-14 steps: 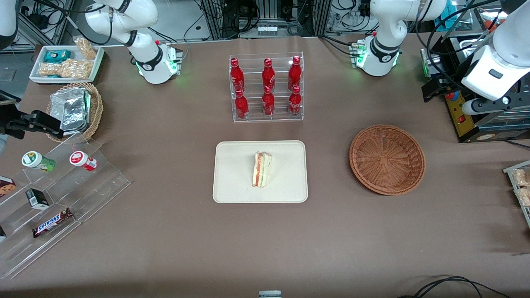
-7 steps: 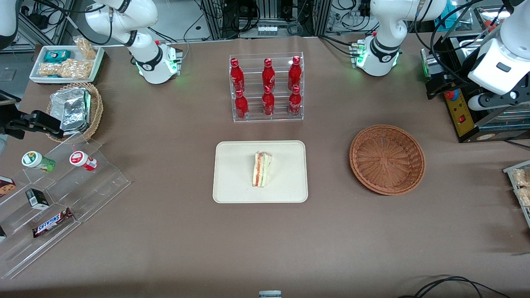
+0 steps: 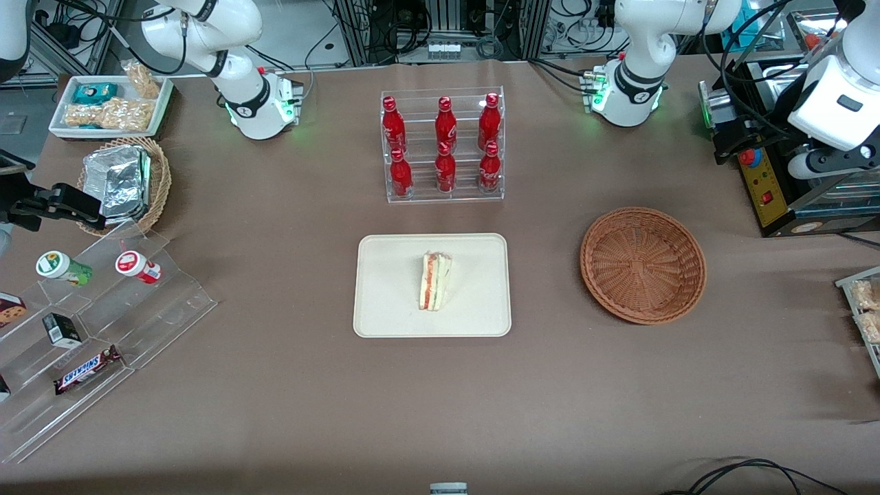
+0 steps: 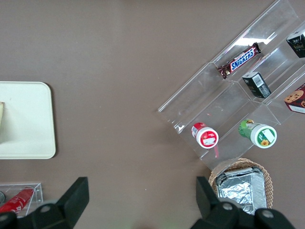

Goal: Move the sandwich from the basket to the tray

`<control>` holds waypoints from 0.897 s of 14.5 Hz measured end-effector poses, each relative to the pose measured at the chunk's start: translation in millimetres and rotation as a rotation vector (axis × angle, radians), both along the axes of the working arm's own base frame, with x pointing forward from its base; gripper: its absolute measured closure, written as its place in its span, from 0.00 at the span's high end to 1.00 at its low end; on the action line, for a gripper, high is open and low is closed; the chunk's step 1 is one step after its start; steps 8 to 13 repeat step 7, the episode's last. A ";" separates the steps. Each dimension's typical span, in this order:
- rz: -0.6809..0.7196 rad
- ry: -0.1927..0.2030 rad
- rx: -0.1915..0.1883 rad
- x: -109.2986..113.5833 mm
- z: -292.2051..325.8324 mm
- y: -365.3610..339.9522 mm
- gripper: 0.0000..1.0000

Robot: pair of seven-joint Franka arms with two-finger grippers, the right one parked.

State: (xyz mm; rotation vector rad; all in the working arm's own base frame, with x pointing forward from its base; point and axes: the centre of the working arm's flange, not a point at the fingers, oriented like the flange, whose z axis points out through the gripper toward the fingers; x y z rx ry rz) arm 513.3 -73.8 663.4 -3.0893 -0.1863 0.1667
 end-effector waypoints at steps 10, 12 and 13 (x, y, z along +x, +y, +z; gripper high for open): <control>-0.005 -0.058 -0.009 15.2 -13.3 -2.7 1.00; -0.005 -0.058 -0.009 15.2 -13.3 -2.7 1.00; -0.005 -0.058 -0.009 15.2 -13.3 -2.7 1.00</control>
